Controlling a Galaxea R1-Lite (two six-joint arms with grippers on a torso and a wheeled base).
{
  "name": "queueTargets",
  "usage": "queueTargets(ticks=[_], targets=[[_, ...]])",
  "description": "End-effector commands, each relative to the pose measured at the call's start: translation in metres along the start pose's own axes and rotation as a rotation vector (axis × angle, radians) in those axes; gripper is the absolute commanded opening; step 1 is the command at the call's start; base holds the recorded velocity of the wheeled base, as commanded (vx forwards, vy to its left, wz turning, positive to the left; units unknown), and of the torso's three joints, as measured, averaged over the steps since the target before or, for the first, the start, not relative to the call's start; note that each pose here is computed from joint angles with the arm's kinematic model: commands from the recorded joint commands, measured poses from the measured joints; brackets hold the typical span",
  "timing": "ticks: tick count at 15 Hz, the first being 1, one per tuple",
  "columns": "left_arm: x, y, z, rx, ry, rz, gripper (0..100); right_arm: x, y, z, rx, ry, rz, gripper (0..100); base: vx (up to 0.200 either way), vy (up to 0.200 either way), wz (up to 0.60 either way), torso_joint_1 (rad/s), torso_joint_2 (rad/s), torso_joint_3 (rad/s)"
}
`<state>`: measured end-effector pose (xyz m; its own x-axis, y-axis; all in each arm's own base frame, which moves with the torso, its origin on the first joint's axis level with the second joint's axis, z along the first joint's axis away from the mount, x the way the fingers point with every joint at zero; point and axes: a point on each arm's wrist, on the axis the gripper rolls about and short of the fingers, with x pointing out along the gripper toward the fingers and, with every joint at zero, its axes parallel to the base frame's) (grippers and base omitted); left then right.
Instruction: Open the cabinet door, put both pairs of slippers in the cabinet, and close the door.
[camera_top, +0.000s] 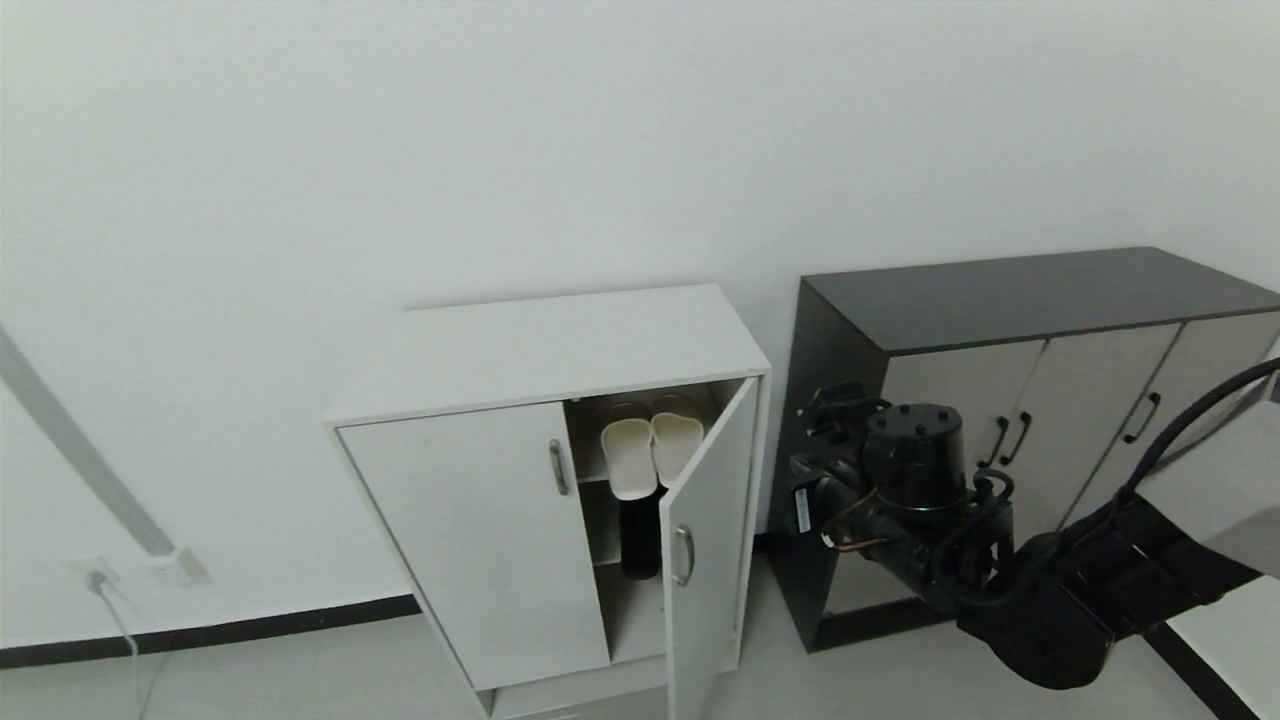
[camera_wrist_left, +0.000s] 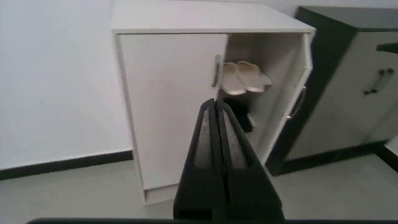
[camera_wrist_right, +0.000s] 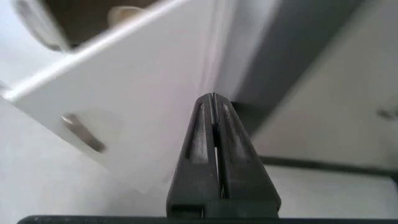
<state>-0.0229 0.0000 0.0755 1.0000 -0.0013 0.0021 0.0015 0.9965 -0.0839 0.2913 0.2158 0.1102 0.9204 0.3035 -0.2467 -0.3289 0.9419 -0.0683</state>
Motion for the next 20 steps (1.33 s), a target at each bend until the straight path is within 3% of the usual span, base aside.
queueTargets(ticks=[1,10,13,20], targets=[[0.000,0.000,0.000,0.000,0.001,0.000,0,0.002,0.000,-0.003,-0.002,0.008,0.011,0,0.000,0.000,0.60,0.007,0.01,-0.007],[0.000,0.000,0.000,-0.002,0.000,0.001,0,0.000,-0.012,-0.017,0.021,-0.005,0.228,0,0.000,0.000,0.00,0.000,0.00,0.000],[0.000,0.000,0.000,0.000,0.001,0.000,0,-0.018,-0.023,-0.041,0.022,0.026,0.254,0,0.000,0.000,0.00,0.000,0.00,0.000],[0.000,0.000,0.000,-0.002,0.001,0.000,0,-0.040,-0.032,-0.067,0.022,0.054,0.251,0,0.171,0.000,0.00,0.001,0.00,0.003]])
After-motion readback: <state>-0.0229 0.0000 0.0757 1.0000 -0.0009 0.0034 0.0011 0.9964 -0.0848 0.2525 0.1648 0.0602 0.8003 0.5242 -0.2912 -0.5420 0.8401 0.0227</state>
